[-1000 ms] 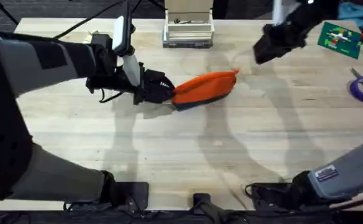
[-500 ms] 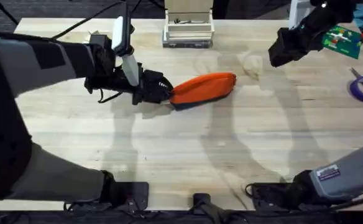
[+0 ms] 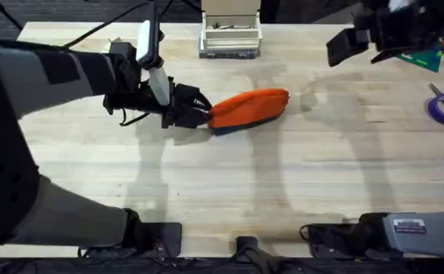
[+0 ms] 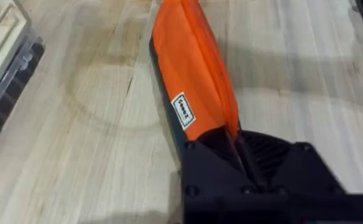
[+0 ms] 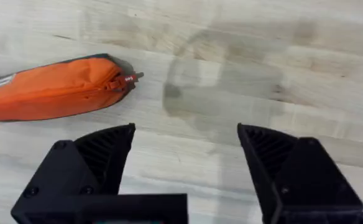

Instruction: Unzip the bag, pick up the pens from the table one at a time and place them inside, then zip the bag closed.

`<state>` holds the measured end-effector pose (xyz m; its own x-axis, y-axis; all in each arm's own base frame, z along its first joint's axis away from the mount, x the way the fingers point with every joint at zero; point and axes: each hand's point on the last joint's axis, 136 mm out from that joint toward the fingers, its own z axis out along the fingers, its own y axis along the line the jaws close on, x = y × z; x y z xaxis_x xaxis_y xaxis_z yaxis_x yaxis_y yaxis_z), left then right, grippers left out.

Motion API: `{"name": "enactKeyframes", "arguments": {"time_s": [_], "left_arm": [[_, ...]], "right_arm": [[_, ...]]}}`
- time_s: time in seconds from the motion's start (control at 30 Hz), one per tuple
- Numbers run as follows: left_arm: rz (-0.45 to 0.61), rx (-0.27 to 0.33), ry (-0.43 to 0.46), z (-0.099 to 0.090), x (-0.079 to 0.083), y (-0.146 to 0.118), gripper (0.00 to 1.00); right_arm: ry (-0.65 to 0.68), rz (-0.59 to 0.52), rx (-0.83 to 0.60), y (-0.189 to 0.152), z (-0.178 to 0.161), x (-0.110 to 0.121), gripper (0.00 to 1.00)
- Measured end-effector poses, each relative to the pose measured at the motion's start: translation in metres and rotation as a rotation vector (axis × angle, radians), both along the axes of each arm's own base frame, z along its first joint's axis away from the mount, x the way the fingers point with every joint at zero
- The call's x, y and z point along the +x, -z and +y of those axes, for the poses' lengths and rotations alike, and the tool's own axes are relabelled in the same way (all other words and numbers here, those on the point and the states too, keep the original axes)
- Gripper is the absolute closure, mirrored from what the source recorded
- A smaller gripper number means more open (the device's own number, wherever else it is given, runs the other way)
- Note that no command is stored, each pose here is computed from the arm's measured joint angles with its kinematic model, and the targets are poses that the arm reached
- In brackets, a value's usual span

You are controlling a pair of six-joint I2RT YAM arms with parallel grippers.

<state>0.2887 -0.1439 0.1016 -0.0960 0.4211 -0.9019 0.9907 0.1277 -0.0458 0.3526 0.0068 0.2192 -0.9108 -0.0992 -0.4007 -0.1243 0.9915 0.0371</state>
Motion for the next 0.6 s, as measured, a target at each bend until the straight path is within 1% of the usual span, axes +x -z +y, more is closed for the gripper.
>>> {"name": "enactKeyframes", "arguments": {"time_s": [0.03, 0.1, 0.13, 0.17, 0.2, 0.27, 0.6], "left_arm": [[0.003, -0.005, 0.0, 0.0, 0.0, -0.001, 0.729], [0.003, -0.008, 0.0, -0.001, 0.0, -0.001, 0.42], [0.004, -0.008, -0.001, -0.001, 0.0, -0.001, 0.244], [0.005, -0.009, -0.001, -0.001, 0.0, -0.001, 0.099], [0.007, -0.009, -0.002, -0.001, 0.0, -0.001, 0.035], [0.009, -0.01, -0.002, -0.001, 0.0, -0.001, 0.01], [0.008, -0.008, -0.003, -0.001, 0.0, -0.001, 0.008]], "right_arm": [[-0.001, -0.013, -0.001, -0.004, 0.0, -0.002, 0.004], [-0.005, -0.033, -0.001, -0.013, 0.0, -0.007, 0.004], [-0.006, -0.04, 0.001, -0.017, 0.001, -0.01, 0.004], [-0.006, -0.044, 0.002, -0.019, 0.001, -0.013, 0.004], [-0.007, -0.048, 0.003, -0.022, 0.002, -0.016, 0.004], [-0.008, -0.052, 0.003, -0.027, 0.002, -0.022, 0.003], [-0.036, -0.092, -0.011, -0.049, 0.003, -0.048, 0.004]]}}
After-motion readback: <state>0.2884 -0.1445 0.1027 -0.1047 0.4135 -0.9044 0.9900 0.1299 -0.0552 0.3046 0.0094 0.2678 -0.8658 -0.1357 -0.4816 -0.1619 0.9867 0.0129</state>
